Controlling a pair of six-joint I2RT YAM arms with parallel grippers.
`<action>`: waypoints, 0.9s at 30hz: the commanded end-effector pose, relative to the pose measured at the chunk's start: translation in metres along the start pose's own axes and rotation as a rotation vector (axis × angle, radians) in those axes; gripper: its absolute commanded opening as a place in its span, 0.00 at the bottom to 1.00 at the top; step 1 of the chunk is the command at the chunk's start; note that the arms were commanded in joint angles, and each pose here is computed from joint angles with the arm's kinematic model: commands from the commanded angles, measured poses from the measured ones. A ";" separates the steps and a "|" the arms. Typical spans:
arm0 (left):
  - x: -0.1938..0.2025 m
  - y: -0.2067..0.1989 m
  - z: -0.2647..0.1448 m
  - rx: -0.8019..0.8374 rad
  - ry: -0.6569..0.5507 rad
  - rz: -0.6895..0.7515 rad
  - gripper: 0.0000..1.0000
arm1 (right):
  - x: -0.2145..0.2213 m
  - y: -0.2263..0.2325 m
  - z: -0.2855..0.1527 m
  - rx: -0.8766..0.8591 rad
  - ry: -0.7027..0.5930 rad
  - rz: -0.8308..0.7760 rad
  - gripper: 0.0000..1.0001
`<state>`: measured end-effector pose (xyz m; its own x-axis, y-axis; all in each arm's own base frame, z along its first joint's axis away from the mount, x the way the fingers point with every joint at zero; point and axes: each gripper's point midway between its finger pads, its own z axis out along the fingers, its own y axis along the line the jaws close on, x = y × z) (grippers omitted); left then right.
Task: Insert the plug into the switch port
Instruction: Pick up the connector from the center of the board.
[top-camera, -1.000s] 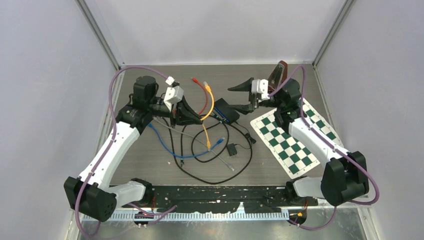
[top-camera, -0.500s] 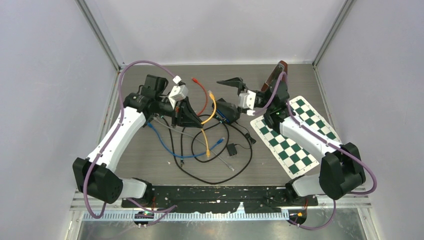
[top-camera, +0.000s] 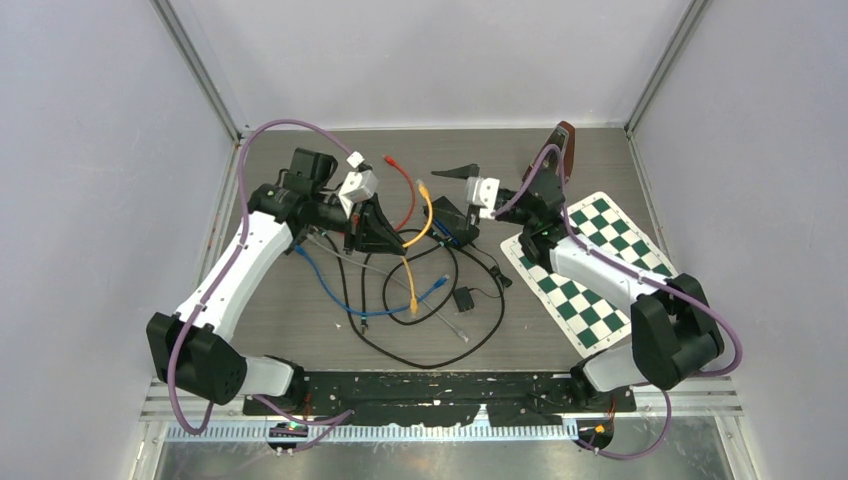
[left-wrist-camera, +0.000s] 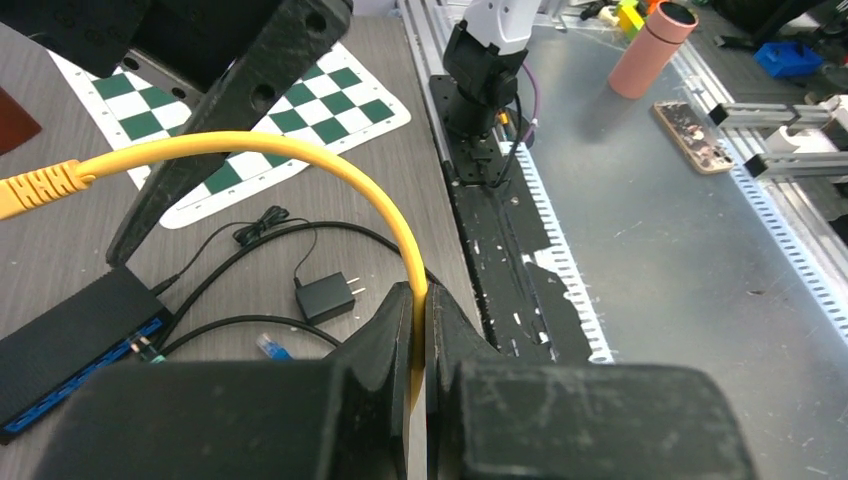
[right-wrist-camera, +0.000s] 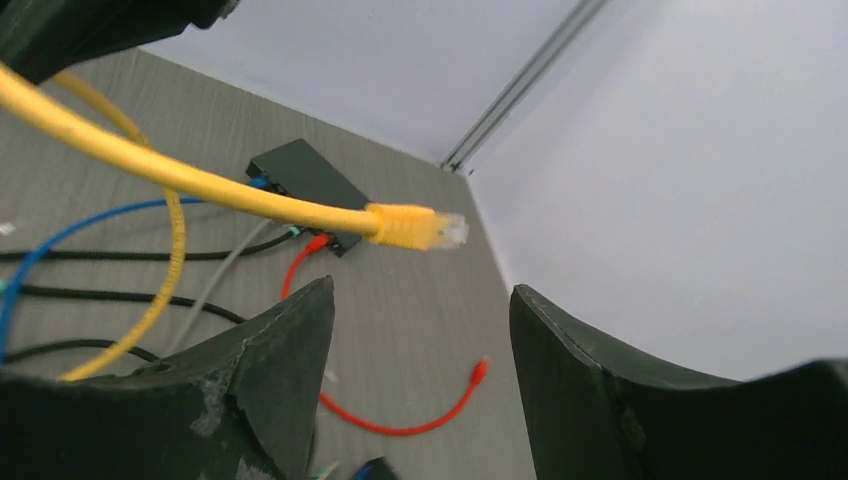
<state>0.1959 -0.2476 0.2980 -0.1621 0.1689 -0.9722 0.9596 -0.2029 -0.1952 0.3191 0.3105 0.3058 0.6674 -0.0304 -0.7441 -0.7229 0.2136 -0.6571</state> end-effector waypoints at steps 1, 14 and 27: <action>-0.011 0.002 -0.005 -0.010 0.002 0.166 0.00 | -0.021 -0.029 -0.013 0.160 0.024 0.300 0.72; 0.010 0.004 -0.004 0.127 0.060 0.381 0.00 | -0.019 -0.033 -0.020 0.073 0.178 1.544 0.63; 0.017 0.011 -0.001 0.133 0.052 0.349 0.00 | -0.016 -0.025 0.007 0.014 0.140 1.717 0.63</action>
<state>0.2233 -0.2494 0.2680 0.2983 0.1144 -0.9476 0.8961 -0.3753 0.2368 0.3339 0.3053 0.3040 -0.8442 0.1452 -0.5160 -0.4902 0.1803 0.8528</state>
